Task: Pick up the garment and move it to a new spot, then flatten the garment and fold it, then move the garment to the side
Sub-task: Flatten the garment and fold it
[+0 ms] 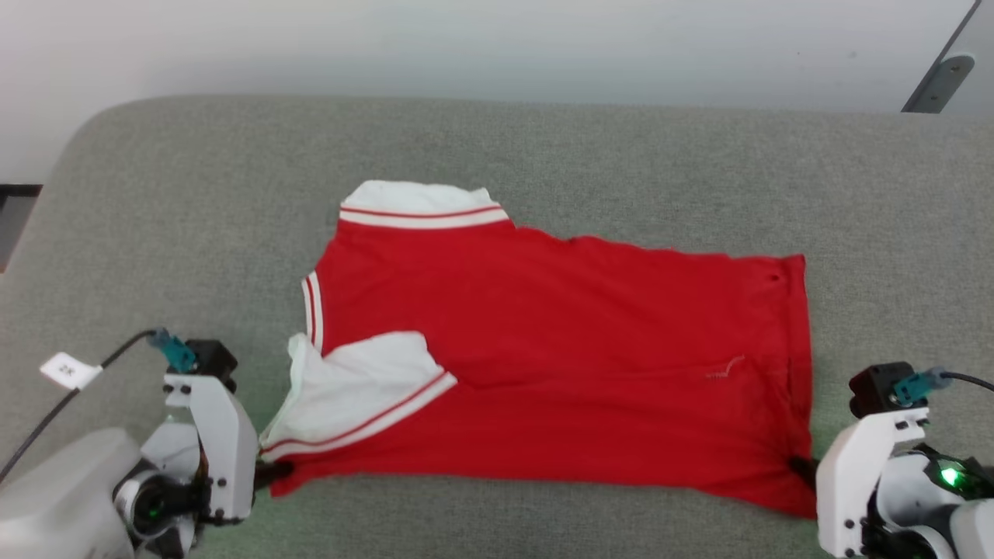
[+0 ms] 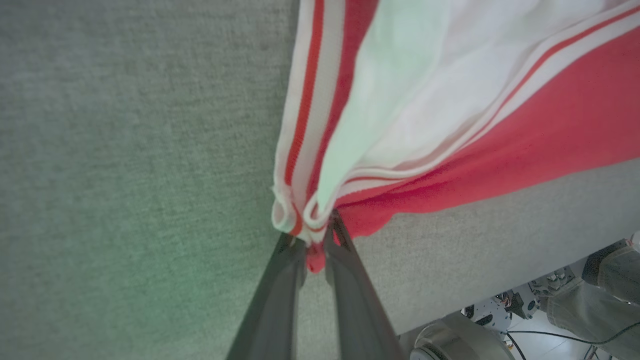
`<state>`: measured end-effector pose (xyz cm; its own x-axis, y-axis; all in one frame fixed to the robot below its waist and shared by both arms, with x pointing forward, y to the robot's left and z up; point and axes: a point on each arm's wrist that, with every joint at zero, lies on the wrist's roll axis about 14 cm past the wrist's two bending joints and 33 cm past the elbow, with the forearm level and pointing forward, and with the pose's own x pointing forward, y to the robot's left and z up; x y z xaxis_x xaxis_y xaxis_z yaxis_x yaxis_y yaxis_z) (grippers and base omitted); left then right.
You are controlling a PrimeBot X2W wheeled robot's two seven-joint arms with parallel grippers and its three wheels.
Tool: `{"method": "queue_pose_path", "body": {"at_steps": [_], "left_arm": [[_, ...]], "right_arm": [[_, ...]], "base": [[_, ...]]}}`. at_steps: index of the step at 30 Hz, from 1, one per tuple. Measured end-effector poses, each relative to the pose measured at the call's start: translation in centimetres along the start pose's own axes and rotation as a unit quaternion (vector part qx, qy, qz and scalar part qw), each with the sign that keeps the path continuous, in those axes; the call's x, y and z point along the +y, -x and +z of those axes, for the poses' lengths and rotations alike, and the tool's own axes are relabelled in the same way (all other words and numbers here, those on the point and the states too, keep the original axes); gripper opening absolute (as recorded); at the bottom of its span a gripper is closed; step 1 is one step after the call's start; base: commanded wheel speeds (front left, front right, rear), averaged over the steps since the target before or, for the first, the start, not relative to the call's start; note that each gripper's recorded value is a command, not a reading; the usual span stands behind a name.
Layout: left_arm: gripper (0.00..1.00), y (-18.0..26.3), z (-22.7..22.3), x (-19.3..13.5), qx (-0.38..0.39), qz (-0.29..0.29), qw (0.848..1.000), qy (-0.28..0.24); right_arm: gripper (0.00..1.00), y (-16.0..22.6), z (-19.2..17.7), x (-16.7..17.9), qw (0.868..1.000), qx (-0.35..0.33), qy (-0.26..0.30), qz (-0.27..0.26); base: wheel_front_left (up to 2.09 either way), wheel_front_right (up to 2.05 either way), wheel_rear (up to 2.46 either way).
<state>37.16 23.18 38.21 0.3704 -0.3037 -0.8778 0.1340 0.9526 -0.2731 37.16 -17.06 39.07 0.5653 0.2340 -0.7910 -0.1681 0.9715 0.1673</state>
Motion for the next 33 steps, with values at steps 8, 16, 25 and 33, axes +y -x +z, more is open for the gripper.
{"method": "queue_pose_path", "body": {"at_steps": [8, 16, 25, 33], "left_arm": [[0.00, 1.7, -2.4, -0.4, 0.015, 0.005, 1.000, 0.004], [0.00, 2.7, -6.0, -1.9, 0.045, -0.002, 0.999, 0.017], [0.00, 2.2, -8.8, -3.0, 0.078, -0.008, 0.996, 0.028], [1.00, 2.0, -8.0, -2.5, 0.062, 0.003, 0.998, 0.027]], "right_arm": [[0.00, 1.9, -1.8, -0.8, 0.999, 0.035, 0.011, -0.007], [0.00, 3.2, -4.3, -1.1, 0.997, 0.078, 0.006, -0.009], [0.00, 3.4, -5.5, -1.1, 0.995, 0.100, 0.000, -0.009], [0.57, 3.2, -5.3, -1.1, 0.996, 0.085, 0.000, -0.012]], "base": [[0.00, 0.00, 0.00], [0.00, 0.00, 0.00], [0.00, 0.00, 0.00], [0.00, 0.00, 0.00]]}}
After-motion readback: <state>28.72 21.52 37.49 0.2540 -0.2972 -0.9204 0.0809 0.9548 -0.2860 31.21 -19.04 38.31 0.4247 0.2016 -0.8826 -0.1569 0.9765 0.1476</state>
